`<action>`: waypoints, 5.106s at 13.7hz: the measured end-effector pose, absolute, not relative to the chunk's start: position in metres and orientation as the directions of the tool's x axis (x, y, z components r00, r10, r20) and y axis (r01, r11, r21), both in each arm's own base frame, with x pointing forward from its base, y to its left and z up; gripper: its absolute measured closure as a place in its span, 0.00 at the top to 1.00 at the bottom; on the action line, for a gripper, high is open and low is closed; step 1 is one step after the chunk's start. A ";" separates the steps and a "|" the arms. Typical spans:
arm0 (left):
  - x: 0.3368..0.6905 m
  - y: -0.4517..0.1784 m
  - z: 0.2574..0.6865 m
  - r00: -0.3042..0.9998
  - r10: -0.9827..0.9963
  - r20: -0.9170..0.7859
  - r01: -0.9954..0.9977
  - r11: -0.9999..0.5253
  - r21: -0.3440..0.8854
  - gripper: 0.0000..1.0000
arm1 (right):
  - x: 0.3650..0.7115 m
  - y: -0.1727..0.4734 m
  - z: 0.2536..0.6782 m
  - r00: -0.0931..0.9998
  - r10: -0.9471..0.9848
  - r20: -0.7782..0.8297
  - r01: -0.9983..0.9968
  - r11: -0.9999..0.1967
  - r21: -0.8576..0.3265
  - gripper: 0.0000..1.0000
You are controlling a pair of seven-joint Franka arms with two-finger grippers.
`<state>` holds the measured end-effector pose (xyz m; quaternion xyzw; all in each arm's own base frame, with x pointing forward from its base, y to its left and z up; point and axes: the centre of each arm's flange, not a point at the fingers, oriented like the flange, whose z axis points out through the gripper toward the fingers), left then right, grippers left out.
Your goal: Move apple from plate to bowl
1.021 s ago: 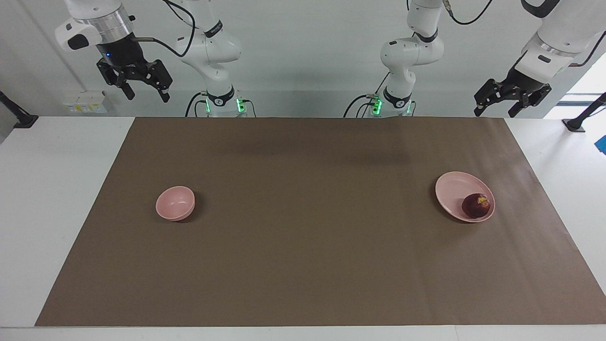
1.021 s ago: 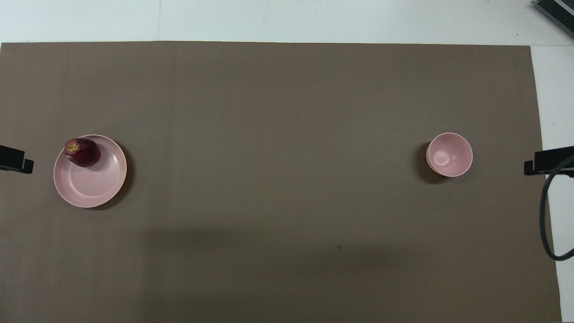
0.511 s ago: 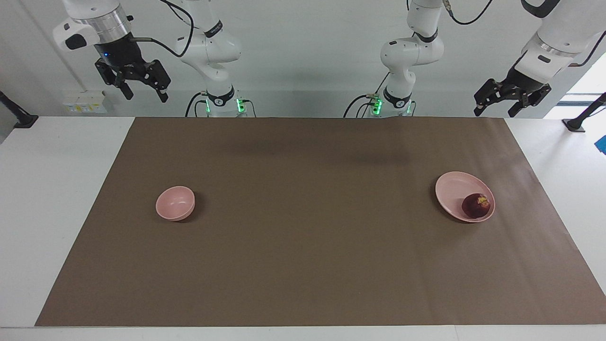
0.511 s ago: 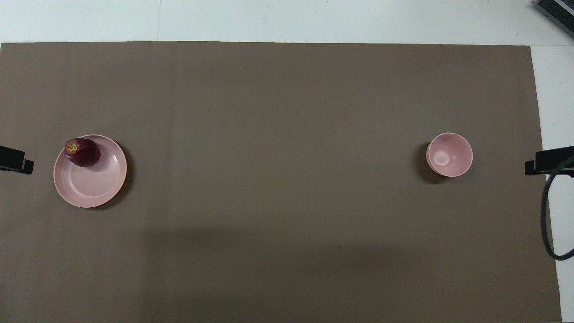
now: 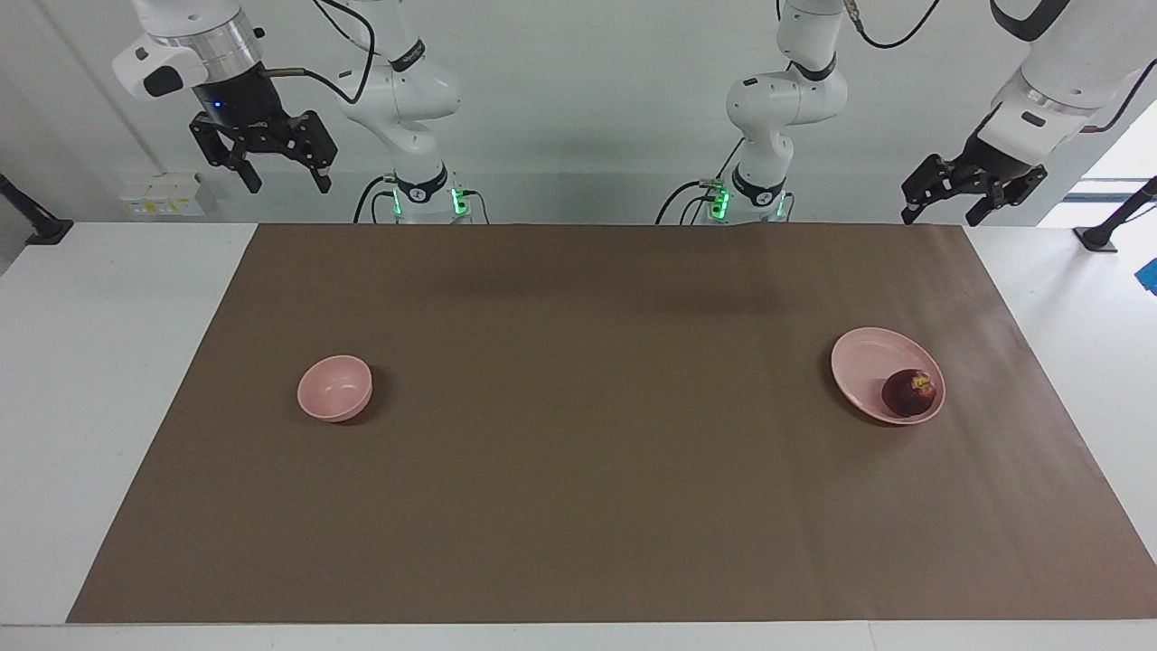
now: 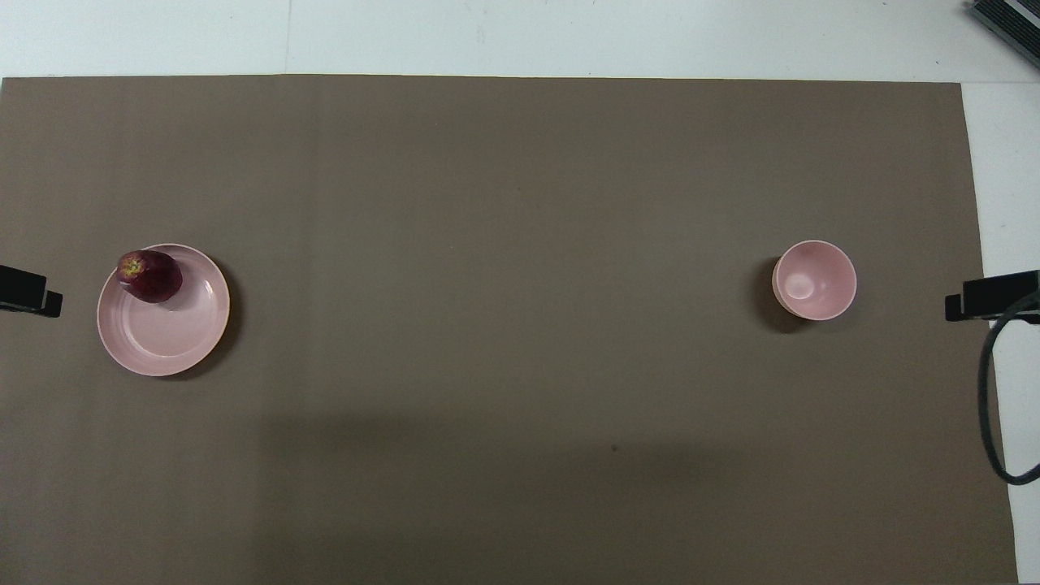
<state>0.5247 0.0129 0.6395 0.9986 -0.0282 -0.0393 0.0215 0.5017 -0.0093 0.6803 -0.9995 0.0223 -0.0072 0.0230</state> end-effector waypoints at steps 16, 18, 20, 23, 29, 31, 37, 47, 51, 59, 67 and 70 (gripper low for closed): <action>0.548 0.044 0.523 1.000 -0.015 -0.002 -0.015 -0.999 0.039 1.00 | 0.502 -0.005 0.679 0.999 -0.031 0.010 -0.031 -0.998 -0.046 1.00; 0.551 0.057 0.511 1.000 0.001 0.000 0.001 -0.999 0.039 1.00 | 0.502 -0.005 0.679 0.999 -0.031 0.010 -0.031 -0.998 -0.046 1.00; 0.558 0.064 0.499 1.000 0.004 0.008 0.004 -0.999 0.040 1.00 | 0.502 -0.005 0.679 0.999 -0.031 0.010 -0.031 -0.998 -0.046 1.00; 0.566 0.077 0.479 1.000 -0.020 0.007 -0.020 -0.999 0.042 1.00 | 0.502 -0.005 0.679 0.999 -0.031 0.010 -0.031 -0.998 -0.046 1.00; 0.596 0.093 0.397 1.000 -0.025 0.014 -0.026 -0.998 0.049 1.00 | 0.502 -0.005 0.678 0.999 -0.031 0.009 -0.031 -0.998 -0.046 1.00; 0.603 0.094 0.372 0.999 -0.031 0.012 -0.031 -0.998 0.052 1.00 | 0.502 -0.005 0.678 0.999 -0.031 0.009 -0.031 -0.998 -0.046 1.00; 0.599 0.087 0.332 0.999 -0.045 0.026 -0.046 -0.998 0.051 1.00 | 0.502 -0.005 0.677 0.999 -0.031 0.007 -0.031 -0.998 -0.046 1.00; 0.598 0.087 0.318 0.999 -0.049 0.020 -0.050 -0.997 0.053 0.89 | 0.502 -0.005 0.677 0.999 -0.031 0.006 -0.031 -0.998 -0.046 1.00; 0.598 0.088 0.320 0.999 -0.048 0.023 -0.049 -0.997 0.051 0.74 | 0.502 -0.005 0.676 0.999 -0.031 0.004 -0.031 -0.998 -0.046 1.00; 0.595 0.087 0.333 0.995 -0.047 -0.091 -0.040 -0.996 0.077 0.74 | 0.501 -0.005 0.678 1.000 -0.023 0.008 -0.022 -0.999 -0.047 1.00; 0.603 0.082 0.363 0.965 0.207 -0.162 0.231 -0.962 0.147 0.73 | 0.500 -0.005 0.667 0.992 0.127 -0.005 0.125 -0.985 -0.121 1.00; 0.609 0.083 0.383 0.952 0.250 -0.175 0.280 -0.942 0.182 0.73 | 0.506 -0.001 0.653 0.990 0.141 0.003 0.139 -0.976 -0.168 1.00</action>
